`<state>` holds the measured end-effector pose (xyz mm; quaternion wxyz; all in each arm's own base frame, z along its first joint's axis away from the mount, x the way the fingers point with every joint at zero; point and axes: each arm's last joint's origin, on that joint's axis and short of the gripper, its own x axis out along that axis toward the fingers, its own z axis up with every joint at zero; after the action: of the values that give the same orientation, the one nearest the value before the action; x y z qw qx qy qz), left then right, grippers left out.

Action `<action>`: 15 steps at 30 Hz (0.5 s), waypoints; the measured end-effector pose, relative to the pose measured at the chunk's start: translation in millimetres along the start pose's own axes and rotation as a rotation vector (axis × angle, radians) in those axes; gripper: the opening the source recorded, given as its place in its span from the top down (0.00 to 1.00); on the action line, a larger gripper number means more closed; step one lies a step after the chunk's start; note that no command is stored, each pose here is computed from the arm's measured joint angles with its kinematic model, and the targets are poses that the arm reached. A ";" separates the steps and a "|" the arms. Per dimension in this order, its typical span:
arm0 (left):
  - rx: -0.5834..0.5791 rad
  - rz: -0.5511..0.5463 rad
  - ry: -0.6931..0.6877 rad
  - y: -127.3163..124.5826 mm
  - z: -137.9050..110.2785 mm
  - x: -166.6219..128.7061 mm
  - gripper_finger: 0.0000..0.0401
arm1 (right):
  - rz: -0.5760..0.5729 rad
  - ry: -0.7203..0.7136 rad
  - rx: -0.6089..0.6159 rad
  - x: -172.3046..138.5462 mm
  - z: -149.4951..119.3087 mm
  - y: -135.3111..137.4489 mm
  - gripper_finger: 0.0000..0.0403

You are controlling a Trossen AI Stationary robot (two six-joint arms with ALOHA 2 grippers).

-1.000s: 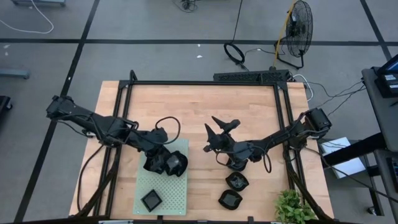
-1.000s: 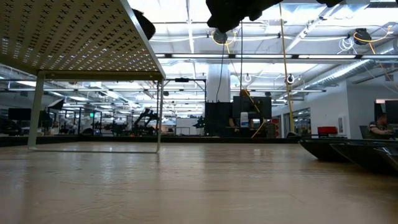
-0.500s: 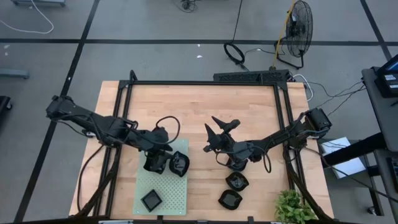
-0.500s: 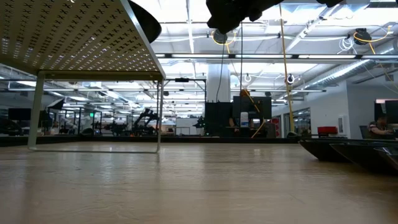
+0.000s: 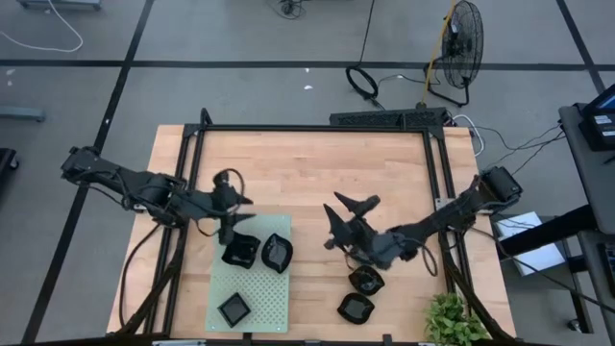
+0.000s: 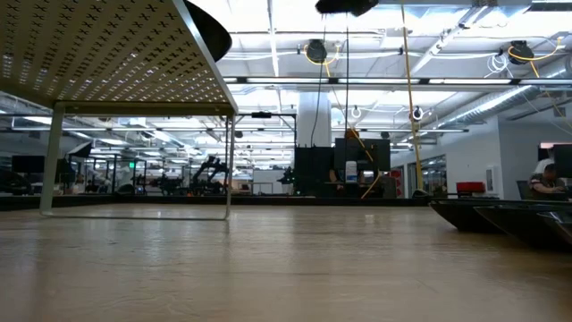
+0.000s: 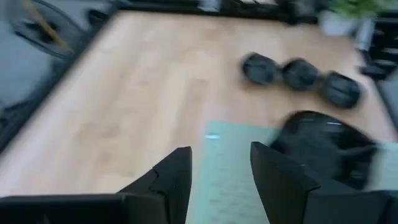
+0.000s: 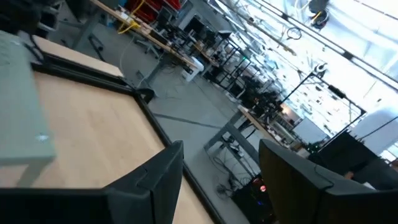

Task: Pick & Place Mini shaped plates
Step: Stack the leaf shaped plate on top of the other leaf shaped plates on the shelf

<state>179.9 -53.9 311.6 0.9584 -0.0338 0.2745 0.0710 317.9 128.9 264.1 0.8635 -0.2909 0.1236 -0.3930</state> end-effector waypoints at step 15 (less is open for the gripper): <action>-0.069 -0.180 -0.313 28.2 -56.8 -1.3 0.58 | 0.682 0.562 0.176 -17.8 -65.5 -40.6 0.51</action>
<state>144.8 -32.0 263.4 0.9901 -0.0796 0.1154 -0.0012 252.5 94.6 235.8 0.8979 -0.0409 0.4084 -0.1589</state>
